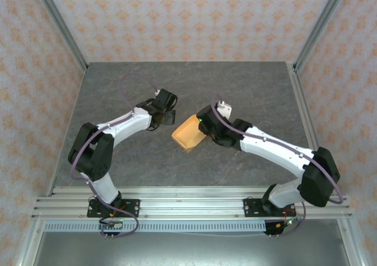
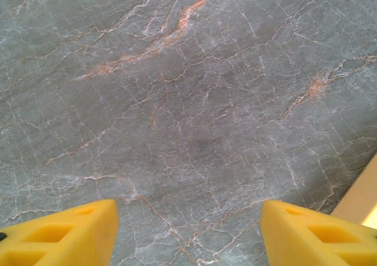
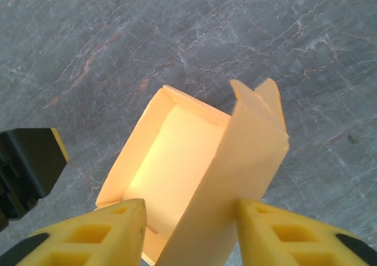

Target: Fold the paper box

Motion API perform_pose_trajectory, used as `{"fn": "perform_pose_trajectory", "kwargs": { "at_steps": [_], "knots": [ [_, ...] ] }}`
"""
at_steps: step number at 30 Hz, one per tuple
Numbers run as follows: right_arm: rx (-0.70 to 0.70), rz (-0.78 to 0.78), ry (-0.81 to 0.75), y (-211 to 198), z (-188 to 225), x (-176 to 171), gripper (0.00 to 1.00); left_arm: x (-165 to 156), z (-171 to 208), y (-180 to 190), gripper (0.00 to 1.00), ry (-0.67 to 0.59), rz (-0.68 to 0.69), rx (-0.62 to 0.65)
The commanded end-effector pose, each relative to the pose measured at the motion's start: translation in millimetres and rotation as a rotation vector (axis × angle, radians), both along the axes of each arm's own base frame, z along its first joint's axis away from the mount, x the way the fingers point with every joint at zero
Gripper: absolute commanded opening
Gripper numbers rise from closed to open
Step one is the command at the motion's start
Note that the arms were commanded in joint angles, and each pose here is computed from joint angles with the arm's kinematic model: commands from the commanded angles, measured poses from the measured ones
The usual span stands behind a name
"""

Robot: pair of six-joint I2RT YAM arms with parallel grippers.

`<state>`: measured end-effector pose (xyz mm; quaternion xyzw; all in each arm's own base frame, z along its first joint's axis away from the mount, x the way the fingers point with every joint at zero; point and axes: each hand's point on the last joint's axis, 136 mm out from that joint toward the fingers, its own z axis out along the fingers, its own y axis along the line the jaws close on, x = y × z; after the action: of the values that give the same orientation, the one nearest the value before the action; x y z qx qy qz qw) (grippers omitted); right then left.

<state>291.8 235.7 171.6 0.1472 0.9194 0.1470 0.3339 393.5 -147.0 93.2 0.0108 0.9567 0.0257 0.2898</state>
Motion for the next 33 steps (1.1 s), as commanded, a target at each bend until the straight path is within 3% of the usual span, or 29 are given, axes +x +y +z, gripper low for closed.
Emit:
{"fn": "perform_pose_trajectory", "kwargs": {
  "at_steps": [1, 8, 15, 22, 27, 33],
  "knots": [
    [-0.088, 0.088, 0.046, 3.3, -4.3, -1.0, 0.38, 2.5, 22.9, 9.3, 0.65, -0.049, 0.021, 0.029],
    [-0.216, 0.261, 0.109, 13.4, -1.3, 2.2, 0.28, -1.1, 35.8, 17.9, 0.66, -0.060, 0.030, 0.014],
    [-0.369, 0.466, 0.162, 19.2, -0.8, 5.8, 0.18, -6.1, 46.6, 32.7, 0.66, -0.071, 0.076, -0.157],
    [-0.527, 0.684, 0.204, 32.5, 2.8, 15.2, 0.08, -11.7, 50.5, 48.5, 0.67, -0.083, 0.109, -0.203],
    [-0.635, 0.833, 0.168, 41.7, 10.7, 27.1, 0.02, -15.5, 46.0, 55.2, 0.67, -0.083, 0.132, -0.237],
    [-0.756, 0.979, 0.097, 48.4, 26.8, 40.4, 0.02, -19.7, 45.0, 70.8, 0.67, -0.088, 0.171, -0.264]
  ]
}}
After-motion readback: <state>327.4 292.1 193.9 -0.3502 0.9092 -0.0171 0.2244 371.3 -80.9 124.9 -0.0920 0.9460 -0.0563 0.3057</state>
